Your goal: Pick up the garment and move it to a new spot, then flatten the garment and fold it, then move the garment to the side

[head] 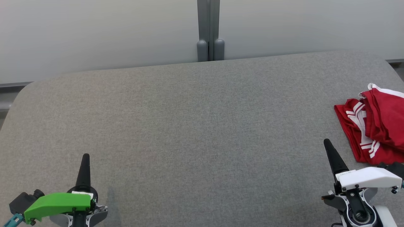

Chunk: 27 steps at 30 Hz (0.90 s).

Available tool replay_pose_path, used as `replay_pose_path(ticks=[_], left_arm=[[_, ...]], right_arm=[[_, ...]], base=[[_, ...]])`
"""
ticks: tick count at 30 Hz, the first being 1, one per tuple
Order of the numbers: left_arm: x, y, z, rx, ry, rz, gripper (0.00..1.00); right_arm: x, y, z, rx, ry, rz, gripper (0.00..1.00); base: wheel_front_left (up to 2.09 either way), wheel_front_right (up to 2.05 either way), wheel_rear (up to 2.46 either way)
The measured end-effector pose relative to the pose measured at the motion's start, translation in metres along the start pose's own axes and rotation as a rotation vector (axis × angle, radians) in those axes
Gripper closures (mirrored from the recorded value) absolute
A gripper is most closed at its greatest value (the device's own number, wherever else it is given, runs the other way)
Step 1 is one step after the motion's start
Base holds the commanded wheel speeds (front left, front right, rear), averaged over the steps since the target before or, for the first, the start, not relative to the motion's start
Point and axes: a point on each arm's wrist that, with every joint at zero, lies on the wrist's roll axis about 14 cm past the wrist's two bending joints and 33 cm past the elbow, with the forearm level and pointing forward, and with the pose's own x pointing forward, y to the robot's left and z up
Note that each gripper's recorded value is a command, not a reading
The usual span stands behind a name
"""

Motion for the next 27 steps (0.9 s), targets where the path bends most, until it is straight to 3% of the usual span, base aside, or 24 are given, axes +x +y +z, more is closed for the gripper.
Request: replay_pose_path(ticks=[27], left_arm=[[0.0025,-0.0064,0.0057,-0.204,0.003,-0.026,1.0]], right_arm=[[0.0053,0.0044,0.0003,0.235,-0.005,0.021,1.0]], base=[[0.0,0.0,0.0]])
